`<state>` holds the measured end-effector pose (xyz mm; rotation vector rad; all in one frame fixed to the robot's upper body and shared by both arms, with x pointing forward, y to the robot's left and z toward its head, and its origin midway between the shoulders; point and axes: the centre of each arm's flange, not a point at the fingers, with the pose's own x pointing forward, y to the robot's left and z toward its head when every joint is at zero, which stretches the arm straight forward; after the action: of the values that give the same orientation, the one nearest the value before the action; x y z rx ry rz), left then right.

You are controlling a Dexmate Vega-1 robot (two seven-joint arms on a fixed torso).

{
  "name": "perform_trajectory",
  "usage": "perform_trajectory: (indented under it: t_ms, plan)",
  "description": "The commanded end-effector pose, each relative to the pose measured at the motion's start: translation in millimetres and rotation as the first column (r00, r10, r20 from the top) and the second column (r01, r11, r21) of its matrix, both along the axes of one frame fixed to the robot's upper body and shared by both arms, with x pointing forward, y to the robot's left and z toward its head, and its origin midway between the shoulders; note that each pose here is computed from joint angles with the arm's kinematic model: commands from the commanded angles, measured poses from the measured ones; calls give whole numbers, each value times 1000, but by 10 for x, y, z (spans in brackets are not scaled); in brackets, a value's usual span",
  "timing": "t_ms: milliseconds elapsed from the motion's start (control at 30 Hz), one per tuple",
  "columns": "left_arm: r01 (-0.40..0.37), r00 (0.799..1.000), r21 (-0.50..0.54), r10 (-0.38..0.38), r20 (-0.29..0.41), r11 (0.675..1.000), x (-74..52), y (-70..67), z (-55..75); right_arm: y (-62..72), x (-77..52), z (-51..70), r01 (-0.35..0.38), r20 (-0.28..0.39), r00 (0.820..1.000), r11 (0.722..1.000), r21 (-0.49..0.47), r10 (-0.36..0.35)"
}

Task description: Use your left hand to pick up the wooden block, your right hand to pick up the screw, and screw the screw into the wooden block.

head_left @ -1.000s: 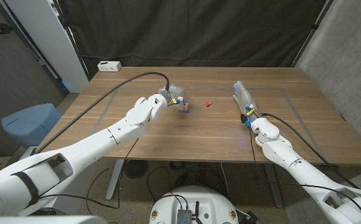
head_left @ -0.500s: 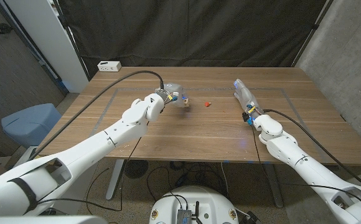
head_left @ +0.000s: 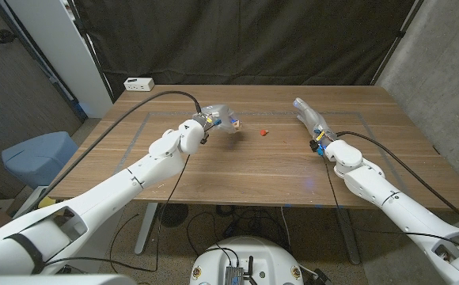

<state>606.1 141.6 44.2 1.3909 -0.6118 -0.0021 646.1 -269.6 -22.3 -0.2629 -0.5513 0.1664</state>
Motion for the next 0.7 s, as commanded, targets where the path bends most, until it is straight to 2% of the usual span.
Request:
perform_trajectory:
  t_ms: [33,300,700]
  plan:
    - [68,997,-137,-71,-11,988,23,103,-26,10,-66,199,58,41,998,989,-137,-53]
    - [120,990,-238,-132,-38,964,77,133,-50,26,-106,329,100,70,994,963,-252,-85]
    - [170,974,-354,-211,-79,920,115,176,-137,39,-139,447,137,94,990,917,-374,-109]
